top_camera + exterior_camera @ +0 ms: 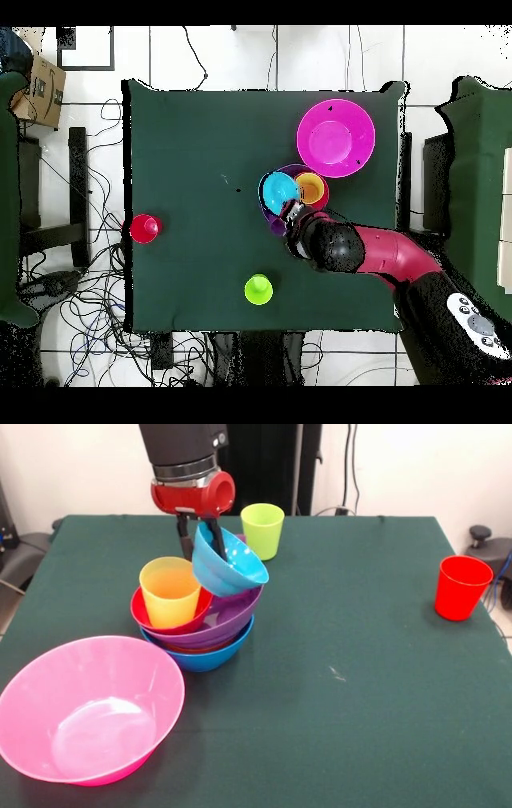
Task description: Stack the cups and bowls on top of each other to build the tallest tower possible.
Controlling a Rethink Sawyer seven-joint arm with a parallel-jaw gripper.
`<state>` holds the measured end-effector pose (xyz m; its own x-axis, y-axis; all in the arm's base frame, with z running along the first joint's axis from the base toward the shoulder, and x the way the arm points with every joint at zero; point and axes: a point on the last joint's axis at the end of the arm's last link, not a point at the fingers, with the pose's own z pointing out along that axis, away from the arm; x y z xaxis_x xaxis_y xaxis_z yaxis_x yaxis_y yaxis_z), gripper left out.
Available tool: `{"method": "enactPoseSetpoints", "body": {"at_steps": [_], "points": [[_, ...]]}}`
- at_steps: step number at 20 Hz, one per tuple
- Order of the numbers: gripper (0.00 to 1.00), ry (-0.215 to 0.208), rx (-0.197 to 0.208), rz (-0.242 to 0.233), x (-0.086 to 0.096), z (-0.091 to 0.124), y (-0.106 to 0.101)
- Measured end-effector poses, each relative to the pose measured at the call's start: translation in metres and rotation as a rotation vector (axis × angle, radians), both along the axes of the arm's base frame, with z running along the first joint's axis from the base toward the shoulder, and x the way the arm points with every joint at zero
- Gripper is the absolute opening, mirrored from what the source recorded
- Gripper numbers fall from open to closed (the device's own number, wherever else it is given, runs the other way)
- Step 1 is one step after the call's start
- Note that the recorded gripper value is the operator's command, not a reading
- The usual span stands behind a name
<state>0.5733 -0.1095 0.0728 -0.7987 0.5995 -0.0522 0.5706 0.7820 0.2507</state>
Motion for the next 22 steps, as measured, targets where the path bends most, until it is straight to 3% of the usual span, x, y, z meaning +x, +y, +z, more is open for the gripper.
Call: {"method": "enactPoseSetpoints", "body": {"at_steps": [7,15,22], "points": [[1.0,0.011,-0.014,0.005,-0.011,0.011,-0.002],[1.0,0.026,-0.038,0.01,-0.031,0.049,-0.005],[1.0,0.021,-0.047,0.012,-0.036,0.067,-0.003]]}}
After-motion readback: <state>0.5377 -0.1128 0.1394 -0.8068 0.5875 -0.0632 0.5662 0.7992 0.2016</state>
